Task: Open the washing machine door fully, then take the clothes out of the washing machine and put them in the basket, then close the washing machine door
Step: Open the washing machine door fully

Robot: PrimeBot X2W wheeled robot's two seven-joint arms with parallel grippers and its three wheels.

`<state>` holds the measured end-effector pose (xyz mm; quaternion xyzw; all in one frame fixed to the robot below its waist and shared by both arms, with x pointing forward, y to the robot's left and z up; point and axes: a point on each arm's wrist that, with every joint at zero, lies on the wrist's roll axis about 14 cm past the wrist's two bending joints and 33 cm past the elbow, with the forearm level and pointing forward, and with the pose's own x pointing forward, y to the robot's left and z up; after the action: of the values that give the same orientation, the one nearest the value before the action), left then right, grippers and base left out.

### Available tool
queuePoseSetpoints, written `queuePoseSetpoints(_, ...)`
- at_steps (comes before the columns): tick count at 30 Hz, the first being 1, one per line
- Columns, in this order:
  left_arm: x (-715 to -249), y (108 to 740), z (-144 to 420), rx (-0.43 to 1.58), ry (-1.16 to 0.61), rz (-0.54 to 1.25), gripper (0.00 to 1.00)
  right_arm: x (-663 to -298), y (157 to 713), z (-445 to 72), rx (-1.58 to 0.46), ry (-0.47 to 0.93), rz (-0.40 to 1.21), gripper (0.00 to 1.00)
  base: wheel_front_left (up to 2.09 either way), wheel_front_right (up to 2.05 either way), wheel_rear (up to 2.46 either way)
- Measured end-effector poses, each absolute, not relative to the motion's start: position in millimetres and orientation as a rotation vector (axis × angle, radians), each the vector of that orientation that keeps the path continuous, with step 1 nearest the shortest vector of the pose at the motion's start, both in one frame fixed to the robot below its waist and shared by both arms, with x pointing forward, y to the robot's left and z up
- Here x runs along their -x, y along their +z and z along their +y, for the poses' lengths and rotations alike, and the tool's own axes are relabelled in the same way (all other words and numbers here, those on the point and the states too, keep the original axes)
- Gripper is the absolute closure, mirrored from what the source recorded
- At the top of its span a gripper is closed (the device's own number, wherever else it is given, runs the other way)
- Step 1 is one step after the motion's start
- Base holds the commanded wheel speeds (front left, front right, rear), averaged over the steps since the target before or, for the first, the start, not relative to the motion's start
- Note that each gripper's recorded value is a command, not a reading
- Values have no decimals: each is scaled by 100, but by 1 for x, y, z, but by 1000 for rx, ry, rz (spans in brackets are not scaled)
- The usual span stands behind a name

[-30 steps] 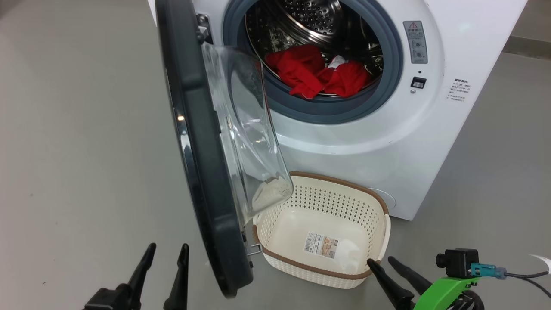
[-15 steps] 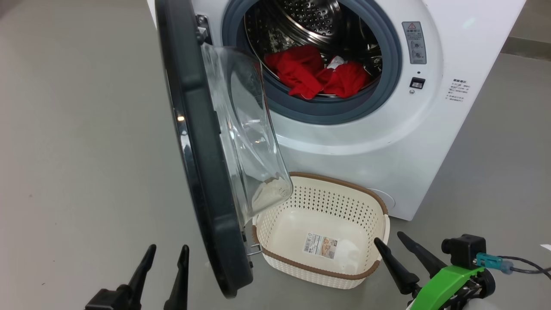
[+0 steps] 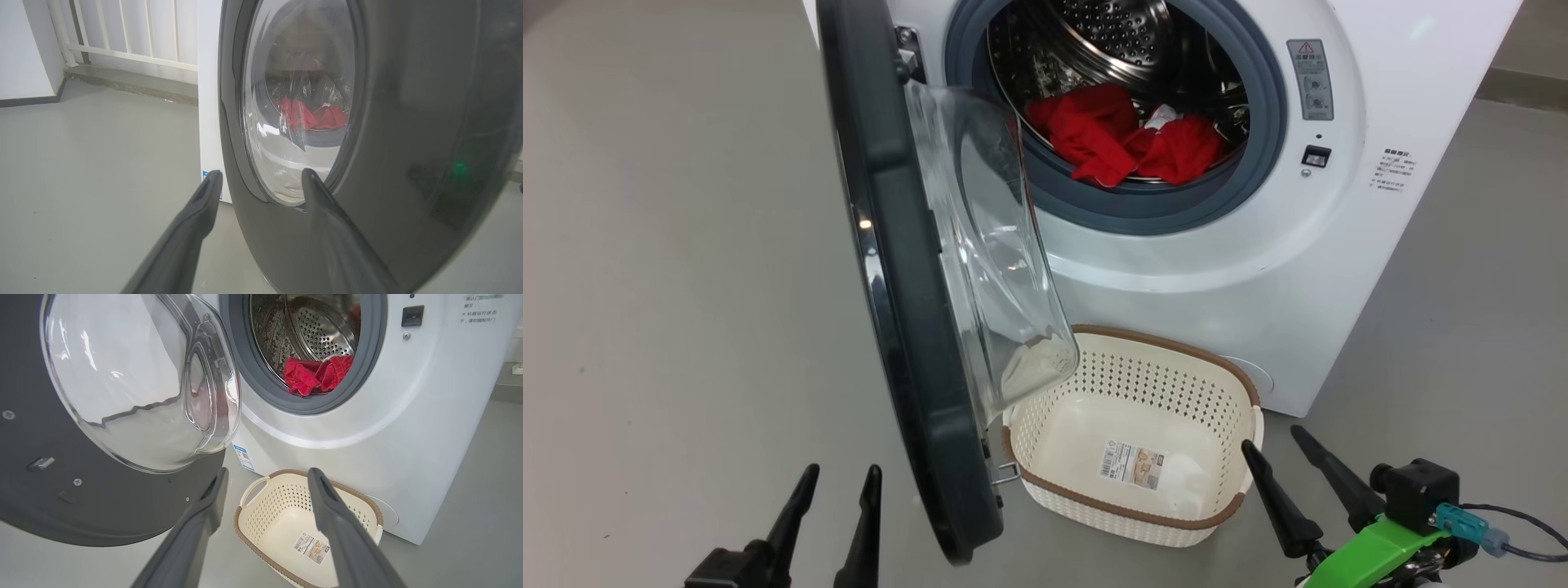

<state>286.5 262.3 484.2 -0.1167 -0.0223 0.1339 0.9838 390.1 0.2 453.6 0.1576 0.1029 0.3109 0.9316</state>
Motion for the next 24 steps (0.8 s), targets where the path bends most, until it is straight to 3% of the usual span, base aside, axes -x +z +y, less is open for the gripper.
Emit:
queuePoseSetpoints(9,-287,483,263,233,273,-40,0,-402,485,-11,-323,569,73,0,0,0,0)
queuePoseSetpoints(24,-286,484,264,234,274,-46,0,-390,460,-28,-271,497,128,0,0,0,0)
